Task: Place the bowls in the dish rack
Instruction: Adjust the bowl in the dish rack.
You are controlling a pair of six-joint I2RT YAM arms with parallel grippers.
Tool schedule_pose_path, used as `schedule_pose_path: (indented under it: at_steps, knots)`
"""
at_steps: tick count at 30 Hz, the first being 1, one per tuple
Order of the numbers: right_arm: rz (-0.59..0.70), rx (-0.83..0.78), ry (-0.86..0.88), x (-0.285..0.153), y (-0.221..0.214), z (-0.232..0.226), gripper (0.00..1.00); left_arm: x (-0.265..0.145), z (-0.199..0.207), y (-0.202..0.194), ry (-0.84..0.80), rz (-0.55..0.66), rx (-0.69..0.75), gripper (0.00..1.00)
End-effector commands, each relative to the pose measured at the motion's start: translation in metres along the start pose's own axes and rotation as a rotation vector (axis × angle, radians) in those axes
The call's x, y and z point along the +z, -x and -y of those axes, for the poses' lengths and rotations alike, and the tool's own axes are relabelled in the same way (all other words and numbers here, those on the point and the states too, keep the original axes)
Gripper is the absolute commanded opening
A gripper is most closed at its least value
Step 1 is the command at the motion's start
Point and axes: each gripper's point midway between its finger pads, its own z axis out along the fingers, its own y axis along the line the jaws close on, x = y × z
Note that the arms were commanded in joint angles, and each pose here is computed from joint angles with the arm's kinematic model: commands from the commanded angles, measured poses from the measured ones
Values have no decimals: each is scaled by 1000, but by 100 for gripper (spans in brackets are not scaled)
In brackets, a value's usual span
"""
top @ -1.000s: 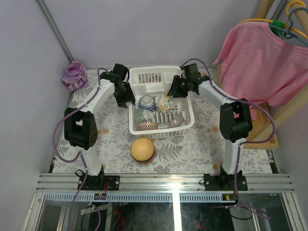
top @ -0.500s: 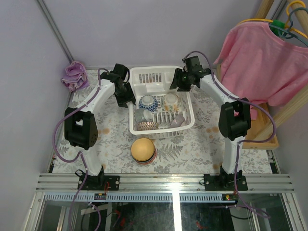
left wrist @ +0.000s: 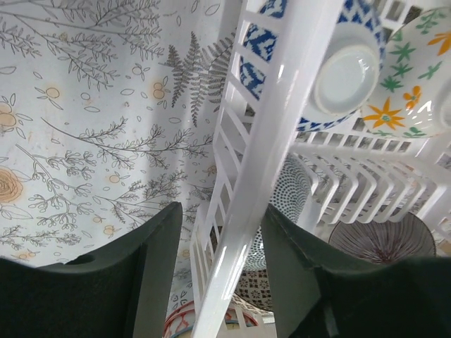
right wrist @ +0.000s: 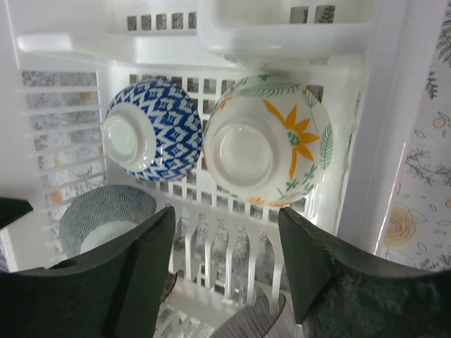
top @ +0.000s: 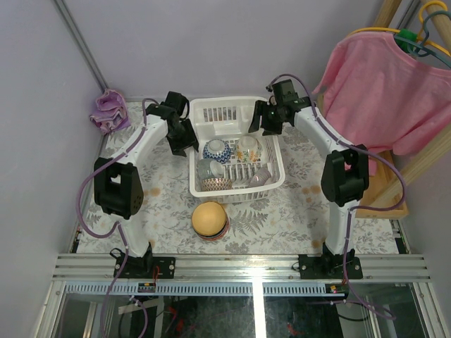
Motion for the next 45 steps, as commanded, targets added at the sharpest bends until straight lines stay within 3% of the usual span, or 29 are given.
schedule_pose_path:
  at_steps: [1, 5, 15, 16, 20, 30, 42, 45]
  knots:
    - [34, -75, 85, -67, 15, -34, 74, -27, 14, 25, -44, 95, -11, 49]
    - [37, -83, 83, -102, 11, -42, 100, -47, 21, 33, -67, 140, -9, 55]
    - [-5, 33, 208, -170, -21, -66, 100, -104, 11, 3, -71, 149, -38, 67]
    - [4, 40, 230, -181, -25, -71, 99, -111, 10, -3, -73, 149, -41, 76]
    - [-10, 63, 280, -202, -44, -79, 100, -136, 14, -31, -94, 133, -40, 90]
    - [-42, 31, 250, -233, -71, -71, 99, -164, 40, -133, -112, 16, 32, 89]
    - [-101, 59, 267, -235, -98, -67, 100, -170, 28, -187, -70, -61, 34, 85]
    - [-142, 64, 284, -231, -110, -66, 94, -169, 25, -198, -59, -82, 44, 82]
